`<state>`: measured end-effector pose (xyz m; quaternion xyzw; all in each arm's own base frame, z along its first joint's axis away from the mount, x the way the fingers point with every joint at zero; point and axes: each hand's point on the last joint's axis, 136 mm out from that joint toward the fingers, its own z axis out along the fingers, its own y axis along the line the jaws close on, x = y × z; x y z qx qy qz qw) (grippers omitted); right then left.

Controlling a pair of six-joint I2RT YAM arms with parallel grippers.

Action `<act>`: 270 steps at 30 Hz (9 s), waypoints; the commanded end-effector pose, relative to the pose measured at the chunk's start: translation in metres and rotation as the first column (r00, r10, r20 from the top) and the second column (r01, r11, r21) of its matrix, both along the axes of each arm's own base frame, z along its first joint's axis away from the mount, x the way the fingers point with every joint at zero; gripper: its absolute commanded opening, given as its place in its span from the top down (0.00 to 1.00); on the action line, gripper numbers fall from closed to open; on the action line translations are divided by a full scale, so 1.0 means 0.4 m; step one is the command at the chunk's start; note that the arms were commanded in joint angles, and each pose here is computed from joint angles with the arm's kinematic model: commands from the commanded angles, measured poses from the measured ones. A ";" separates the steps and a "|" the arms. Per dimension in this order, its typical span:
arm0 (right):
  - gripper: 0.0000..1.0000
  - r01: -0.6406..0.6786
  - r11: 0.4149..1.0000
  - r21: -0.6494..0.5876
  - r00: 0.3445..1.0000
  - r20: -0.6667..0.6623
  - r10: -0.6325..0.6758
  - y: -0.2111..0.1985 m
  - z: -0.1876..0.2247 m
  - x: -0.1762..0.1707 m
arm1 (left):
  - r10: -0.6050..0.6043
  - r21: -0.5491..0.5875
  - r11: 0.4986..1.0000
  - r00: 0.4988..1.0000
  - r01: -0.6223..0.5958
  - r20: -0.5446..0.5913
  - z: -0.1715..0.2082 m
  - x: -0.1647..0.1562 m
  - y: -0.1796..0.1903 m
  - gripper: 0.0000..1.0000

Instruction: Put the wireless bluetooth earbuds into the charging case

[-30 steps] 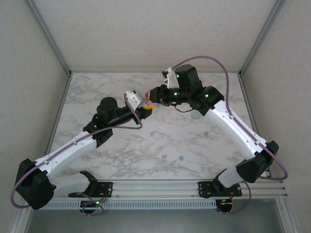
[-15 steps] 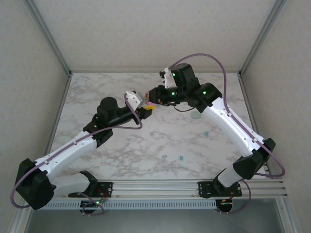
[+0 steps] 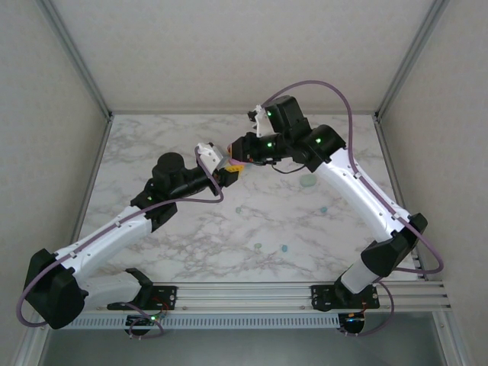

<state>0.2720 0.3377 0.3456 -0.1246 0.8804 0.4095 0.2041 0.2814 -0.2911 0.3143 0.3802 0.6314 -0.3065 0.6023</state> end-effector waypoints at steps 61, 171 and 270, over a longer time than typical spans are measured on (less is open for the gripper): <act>0.41 0.062 0.995 0.074 0.997 -0.044 -0.058 -0.063 0.051 0.106 | -0.095 -0.033 0.995 0.993 0.098 0.073 0.116 -0.060 -0.012 0.71; 0.66 0.336 0.891 -0.305 0.823 -0.364 -0.436 -0.344 -0.772 0.415 | 0.511 -0.061 0.833 0.809 -0.549 -0.291 0.128 0.058 0.270 0.00; 0.71 -0.251 0.900 -0.355 0.452 0.780 0.434 -0.059 -0.142 0.096 | 0.152 -0.284 0.870 0.766 -0.404 -0.625 0.130 0.107 0.207 0.12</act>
